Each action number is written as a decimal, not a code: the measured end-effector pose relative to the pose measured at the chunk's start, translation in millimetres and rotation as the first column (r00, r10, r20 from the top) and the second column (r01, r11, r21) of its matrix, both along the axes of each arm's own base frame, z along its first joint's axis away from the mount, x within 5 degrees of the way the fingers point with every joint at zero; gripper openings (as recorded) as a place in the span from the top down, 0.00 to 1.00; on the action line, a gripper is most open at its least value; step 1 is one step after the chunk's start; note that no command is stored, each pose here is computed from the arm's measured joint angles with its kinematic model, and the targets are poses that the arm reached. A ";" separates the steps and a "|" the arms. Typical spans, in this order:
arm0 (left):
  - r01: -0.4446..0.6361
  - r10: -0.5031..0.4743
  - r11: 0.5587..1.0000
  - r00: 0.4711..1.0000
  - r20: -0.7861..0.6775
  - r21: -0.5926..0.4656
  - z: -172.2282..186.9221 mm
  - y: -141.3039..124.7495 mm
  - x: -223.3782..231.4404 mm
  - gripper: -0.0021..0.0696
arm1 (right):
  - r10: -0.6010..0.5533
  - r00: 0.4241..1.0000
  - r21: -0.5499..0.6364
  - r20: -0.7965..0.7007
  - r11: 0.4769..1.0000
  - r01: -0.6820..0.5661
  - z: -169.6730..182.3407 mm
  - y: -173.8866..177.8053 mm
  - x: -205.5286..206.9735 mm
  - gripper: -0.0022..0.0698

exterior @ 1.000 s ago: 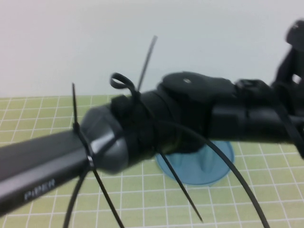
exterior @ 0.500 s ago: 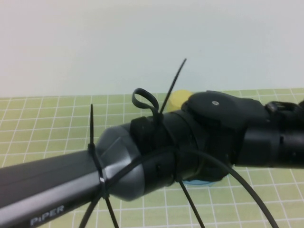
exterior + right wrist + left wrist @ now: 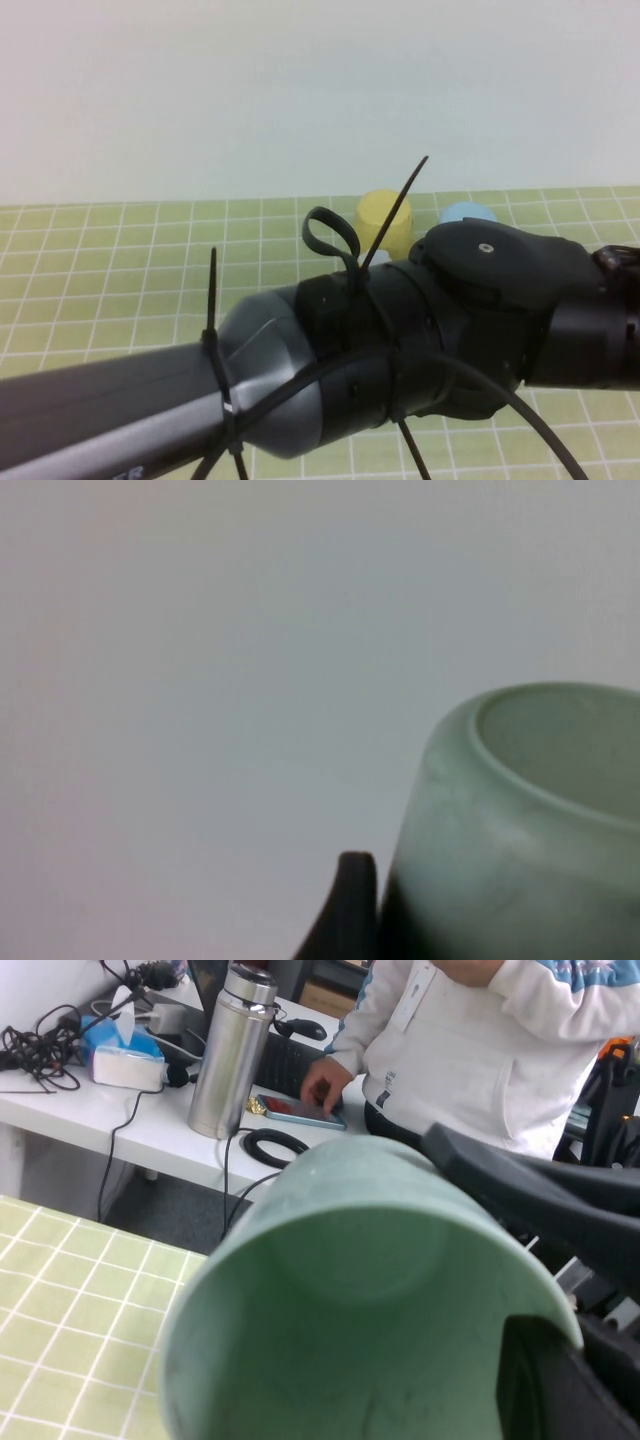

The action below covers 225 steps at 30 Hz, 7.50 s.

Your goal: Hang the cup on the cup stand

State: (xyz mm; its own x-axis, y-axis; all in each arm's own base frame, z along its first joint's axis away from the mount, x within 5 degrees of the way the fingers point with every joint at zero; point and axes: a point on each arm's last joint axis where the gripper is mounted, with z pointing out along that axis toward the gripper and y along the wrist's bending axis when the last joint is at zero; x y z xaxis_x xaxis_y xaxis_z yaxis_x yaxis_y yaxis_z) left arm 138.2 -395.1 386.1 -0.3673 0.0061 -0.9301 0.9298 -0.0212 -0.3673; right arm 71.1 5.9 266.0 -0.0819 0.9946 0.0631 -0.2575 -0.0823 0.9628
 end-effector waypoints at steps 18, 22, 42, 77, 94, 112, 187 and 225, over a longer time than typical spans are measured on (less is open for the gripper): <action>0.010 -0.010 1.000 1.000 0.028 0.017 -2.8 0.1 -0.9 0.97 | -0.036 0.999 -0.037 0.013 0.999 0.036 0.9 -2.2 -0.1 0.02; 0.013 -0.014 1.000 0.999 0.038 0.021 -3.2 0.1 -1.2 0.97 | -0.039 0.999 -0.053 0.020 0.998 0.040 1.4 -2.1 -0.3 0.10; 0.009 -0.015 0.998 0.996 0.090 0.064 -3.5 2.9 -2.1 0.42 | -0.039 0.997 -0.083 0.068 0.996 0.044 4.8 -1.3 -1.5 0.14; -0.496 0.352 0.748 0.860 0.370 0.442 65.3 183.1 58.7 0.97 | -0.035 0.995 -0.558 0.096 0.826 0.083 1.7 9.2 16.1 0.14; -0.780 0.556 0.452 0.625 0.548 0.432 108.7 282.8 6.5 0.97 | 0.338 0.931 -0.976 0.137 0.207 0.069 56.1 45.3 102.3 0.14; -0.798 0.624 0.420 0.599 0.502 0.432 99.5 303.7 -11.1 0.97 | 0.624 0.781 -0.999 -0.031 0.008 -0.046 30.1 113.8 219.5 0.13; -0.866 0.684 0.447 0.491 0.539 0.223 102.4 293.8 3.1 0.97 | 0.708 0.703 -0.967 0.062 -0.131 0.218 13.8 184.1 236.5 0.16; -0.854 0.678 0.448 0.517 0.523 0.263 -50.4 303.5 -8.5 0.97 | 0.843 0.514 -0.966 -0.160 -0.242 0.095 67.0 128.2 71.0 0.97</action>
